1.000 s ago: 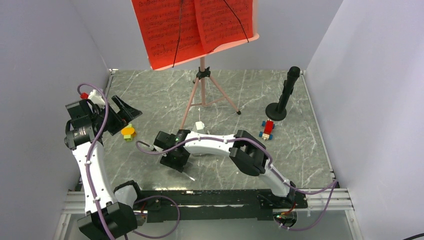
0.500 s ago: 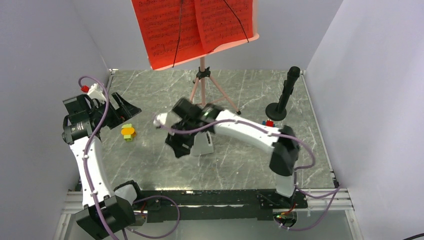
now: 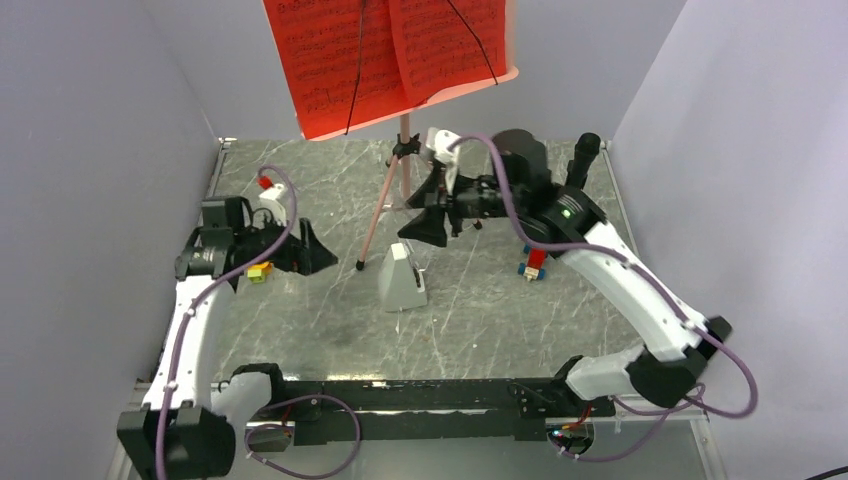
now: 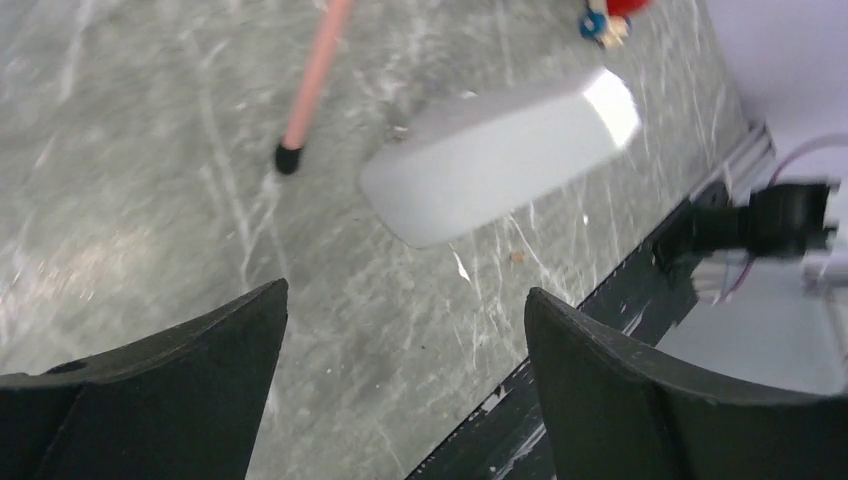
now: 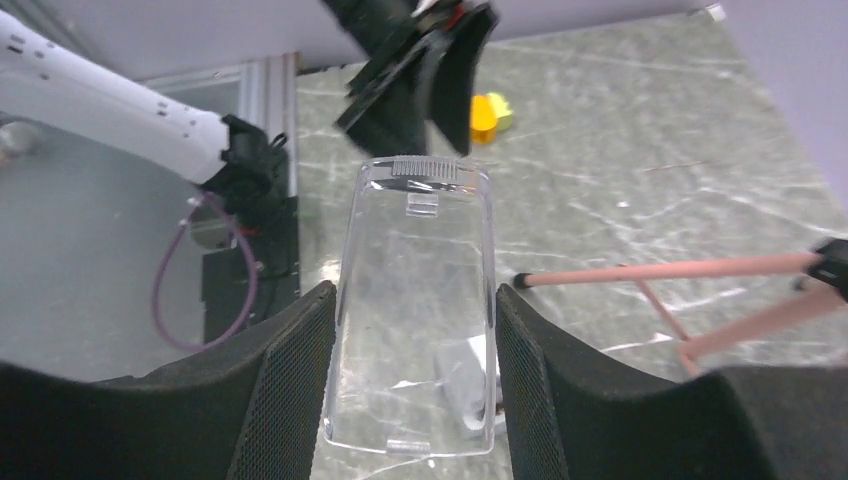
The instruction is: Pack up the instrument practice props
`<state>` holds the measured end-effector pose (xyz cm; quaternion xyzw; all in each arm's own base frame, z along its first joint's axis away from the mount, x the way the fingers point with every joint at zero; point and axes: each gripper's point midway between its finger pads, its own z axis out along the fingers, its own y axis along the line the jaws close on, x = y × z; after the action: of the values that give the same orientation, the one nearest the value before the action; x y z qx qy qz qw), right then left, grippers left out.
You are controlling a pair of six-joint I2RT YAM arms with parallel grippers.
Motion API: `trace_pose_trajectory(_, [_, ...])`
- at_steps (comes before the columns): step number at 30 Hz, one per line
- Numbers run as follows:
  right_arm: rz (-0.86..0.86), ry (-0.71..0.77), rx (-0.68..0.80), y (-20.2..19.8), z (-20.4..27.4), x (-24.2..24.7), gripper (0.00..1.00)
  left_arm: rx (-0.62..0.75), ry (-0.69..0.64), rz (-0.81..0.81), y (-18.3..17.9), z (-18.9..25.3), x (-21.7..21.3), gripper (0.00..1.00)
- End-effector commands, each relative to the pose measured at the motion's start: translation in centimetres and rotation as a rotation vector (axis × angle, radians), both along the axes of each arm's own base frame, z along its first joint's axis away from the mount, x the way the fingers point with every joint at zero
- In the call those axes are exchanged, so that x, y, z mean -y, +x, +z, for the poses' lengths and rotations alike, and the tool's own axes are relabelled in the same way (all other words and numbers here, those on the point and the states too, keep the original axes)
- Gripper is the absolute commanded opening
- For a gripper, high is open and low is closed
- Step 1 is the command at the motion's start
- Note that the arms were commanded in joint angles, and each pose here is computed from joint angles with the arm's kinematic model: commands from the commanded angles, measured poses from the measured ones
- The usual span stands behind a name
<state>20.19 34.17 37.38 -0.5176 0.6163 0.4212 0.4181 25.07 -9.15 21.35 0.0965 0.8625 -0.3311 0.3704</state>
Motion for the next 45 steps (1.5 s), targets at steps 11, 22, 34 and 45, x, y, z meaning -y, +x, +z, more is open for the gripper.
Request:
trace_pose_trajectory(11, [-0.442,0.382,0.132,5.4,4.3,2.8,0.00,0.744,0.098,-0.476,-3.8,7.9,9.4,0.95])
trace_pose_trajectory(22, [-0.460,0.351,-0.047,7.4,1.3,-0.5,0.00,0.839,0.049,-0.648,-3.6,10.2,15.5,0.95])
trace_pose_trajectory(34, [-0.366,0.325,-0.034,5.2,1.1,-1.6,0.00,0.802,0.140,-0.412,-0.2,9.5,13.5,0.96])
trace_pose_trajectory(45, [-0.363,0.303,-0.034,4.6,0.4,-0.9,0.00,0.813,0.180,-0.339,1.0,9.0,12.2,0.95])
